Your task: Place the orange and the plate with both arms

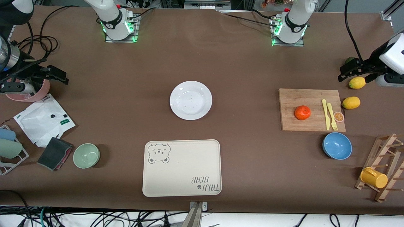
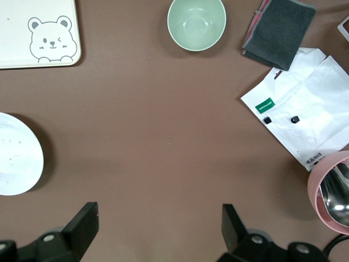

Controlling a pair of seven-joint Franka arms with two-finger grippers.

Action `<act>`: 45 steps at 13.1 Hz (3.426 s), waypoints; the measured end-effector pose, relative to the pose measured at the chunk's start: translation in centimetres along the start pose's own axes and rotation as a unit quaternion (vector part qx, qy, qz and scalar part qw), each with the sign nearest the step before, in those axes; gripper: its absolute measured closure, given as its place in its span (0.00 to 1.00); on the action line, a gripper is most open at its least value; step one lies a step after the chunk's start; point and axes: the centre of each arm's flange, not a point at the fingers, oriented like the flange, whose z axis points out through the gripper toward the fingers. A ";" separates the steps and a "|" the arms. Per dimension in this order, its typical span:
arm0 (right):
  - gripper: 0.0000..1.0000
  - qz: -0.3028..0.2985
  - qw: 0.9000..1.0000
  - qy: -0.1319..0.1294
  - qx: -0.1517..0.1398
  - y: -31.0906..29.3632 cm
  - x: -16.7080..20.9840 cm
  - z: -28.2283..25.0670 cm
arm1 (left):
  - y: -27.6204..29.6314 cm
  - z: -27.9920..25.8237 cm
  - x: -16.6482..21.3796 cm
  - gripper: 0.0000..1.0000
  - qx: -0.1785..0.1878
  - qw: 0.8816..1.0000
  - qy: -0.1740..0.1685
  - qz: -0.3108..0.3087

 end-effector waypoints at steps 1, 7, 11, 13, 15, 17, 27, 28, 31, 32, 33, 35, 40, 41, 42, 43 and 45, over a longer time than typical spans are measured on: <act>0.00 0.000 1.000 0.000 0.000 0.0 0.0 0.0 | 0.0 0.0 0.0 0.00 0.000 1.000 0.000 0.000; 0.00 0.000 1.000 0.000 0.000 0.0 0.0 0.0 | 0.0 0.0 0.0 0.00 0.000 1.000 -0.001 0.000; 0.00 0.000 1.000 0.000 0.000 0.0 0.0 0.0 | 0.1 0.2 0.0 0.00 0.000 1.000 -0.004 0.001; 0.00 0.000 1.000 0.000 0.000 0.0 0.0 0.0 | 0.7 2.0 0.4 0.00 -0.001 1.000 -0.030 0.007; 0.00 0.001 1.000 -0.001 0.000 0.0 0.0 0.1 | 1.2 5.2 1.5 0.00 -0.004 0.998 -0.067 0.013; 0.00 0.001 1.000 -0.002 0.000 0.0 0.0 0.2 | 0.9 9.2 3.2 0.00 -0.005 0.995 -0.095 0.012; 0.00 0.001 1.000 -0.003 0.000 0.0 0.0 0.3 | -1.8 29.2 4.7 0.00 0.043 0.996 -0.068 0.030; 0.00 0.001 1.000 -0.003 0.000 0.0 0.0 0.3 | -1.9 30.7 4.0 0.00 0.042 0.997 -0.061 0.031; 0.00 0.001 1.000 -0.004 0.000 0.0 0.0 0.3 | -2.9 33.8 2.4 0.00 0.040 0.998 -0.034 0.026; 0.00 0.002 1.000 -0.006 0.000 0.0 -0.1 0.4 | -3.3 34.7 1.9 0.00 0.038 0.999 -0.025 0.024; 0.00 0.002 1.000 -0.007 0.000 0.0 -0.1 0.4 | -3.7 35.7 1.4 0.00 0.037 0.999 -0.015 0.022; 0.00 0.002 1.000 -0.007 0.000 0.0 -0.1 0.4 | -3.8 37.5 0.5 0.00 0.034 0.999 -0.004 0.021; 0.00 0.002 1.000 -0.007 0.000 0.0 -0.1 0.4 | -3.4 38.9 0.1 0.00 0.030 1.000 -0.001 0.003; 0.00 0.002 1.000 -0.008 0.000 0.0 -0.1 0.4 | -3.4 39.2 0.0 0.00 0.030 1.000 -0.001 0.002; 0.00 0.002 1.000 -0.008 0.000 0.0 -0.1 0.4 | -3.4 39.6 -0.2 0.00 0.029 1.000 -0.001 0.001; 0.00 0.002 1.000 -0.008 0.000 0.0 -0.1 0.4 | -3.4 39.9 -0.2 0.08 0.029 1.000 -0.001 0.000; 0.00 0.002 1.000 -0.008 0.000 0.0 -0.1 0.4 | -3.4 39.9 -0.1 0.19 0.028 1.000 0.001 0.000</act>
